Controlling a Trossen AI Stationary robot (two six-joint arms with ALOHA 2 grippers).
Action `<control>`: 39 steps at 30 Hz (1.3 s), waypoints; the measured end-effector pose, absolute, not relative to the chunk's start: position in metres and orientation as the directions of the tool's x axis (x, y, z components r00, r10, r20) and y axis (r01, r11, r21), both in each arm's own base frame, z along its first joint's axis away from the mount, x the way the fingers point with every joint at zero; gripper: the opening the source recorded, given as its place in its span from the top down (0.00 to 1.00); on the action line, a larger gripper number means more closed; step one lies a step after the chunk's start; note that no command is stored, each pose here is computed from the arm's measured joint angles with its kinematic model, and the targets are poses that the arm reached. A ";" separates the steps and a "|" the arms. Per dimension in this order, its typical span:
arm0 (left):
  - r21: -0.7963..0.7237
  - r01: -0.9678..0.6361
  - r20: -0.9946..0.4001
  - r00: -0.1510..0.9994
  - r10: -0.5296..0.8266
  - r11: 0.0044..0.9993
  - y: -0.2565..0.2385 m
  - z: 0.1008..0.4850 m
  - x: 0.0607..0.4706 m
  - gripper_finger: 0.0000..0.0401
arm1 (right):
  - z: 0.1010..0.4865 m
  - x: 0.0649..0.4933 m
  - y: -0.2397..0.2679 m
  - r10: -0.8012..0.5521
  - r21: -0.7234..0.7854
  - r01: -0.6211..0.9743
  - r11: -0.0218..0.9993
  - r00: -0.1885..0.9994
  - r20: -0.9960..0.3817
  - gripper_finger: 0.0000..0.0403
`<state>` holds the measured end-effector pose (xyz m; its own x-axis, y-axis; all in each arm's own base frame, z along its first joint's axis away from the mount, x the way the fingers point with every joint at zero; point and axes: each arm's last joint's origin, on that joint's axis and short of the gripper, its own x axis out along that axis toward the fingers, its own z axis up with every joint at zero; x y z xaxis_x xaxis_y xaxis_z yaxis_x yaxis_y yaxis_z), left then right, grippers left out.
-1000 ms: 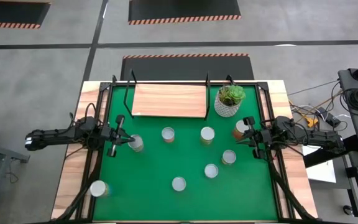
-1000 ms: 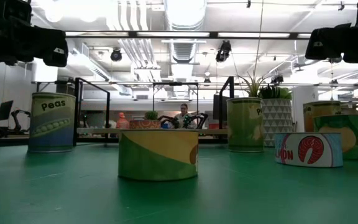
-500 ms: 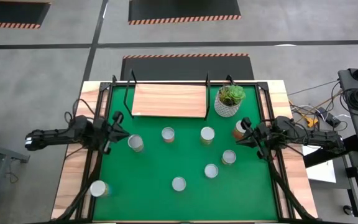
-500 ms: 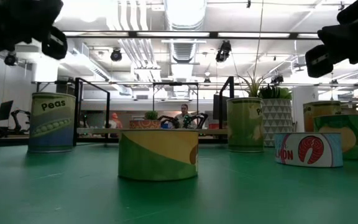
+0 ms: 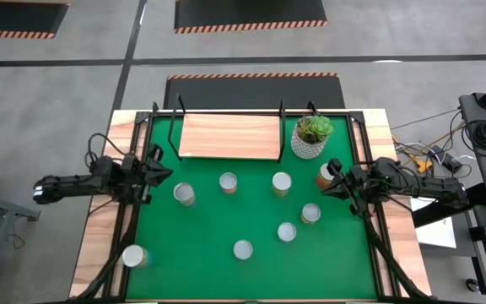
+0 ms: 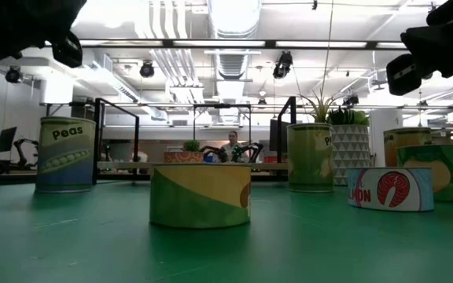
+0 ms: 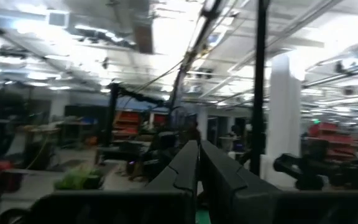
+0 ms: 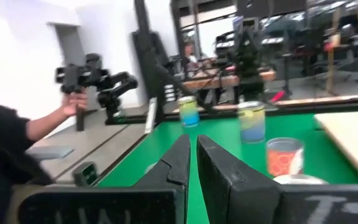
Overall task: Pick and place cans onto a shelf
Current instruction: Put the canned peas on the shelf
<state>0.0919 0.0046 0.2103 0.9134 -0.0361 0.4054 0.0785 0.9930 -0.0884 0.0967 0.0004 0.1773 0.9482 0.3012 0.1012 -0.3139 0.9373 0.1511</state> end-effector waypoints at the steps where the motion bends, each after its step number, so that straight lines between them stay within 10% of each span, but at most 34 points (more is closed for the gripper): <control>1: -0.095 0.071 0.397 0.917 -0.028 0.993 0.005 0.210 0.093 1.00 | 0.179 0.097 -0.001 0.267 0.149 -0.282 0.948 0.957 0.115 0.96; 8: -0.208 0.055 0.319 0.948 0.014 0.977 0.007 0.203 0.103 1.00 | 0.194 0.095 -0.008 0.009 -0.007 -0.008 1.000 0.960 0.279 0.96; 39: -0.493 0.274 0.313 0.942 -0.125 0.826 0.006 0.250 0.168 1.00 | 0.241 0.083 -0.007 0.002 -0.242 0.154 0.958 0.840 0.542 0.96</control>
<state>0.1678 0.0058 0.2497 0.9415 -0.1252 0.3129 0.2736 0.8260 -0.4927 0.0829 -0.0070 0.2410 0.8402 0.0023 0.5423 0.1538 0.9579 -0.2423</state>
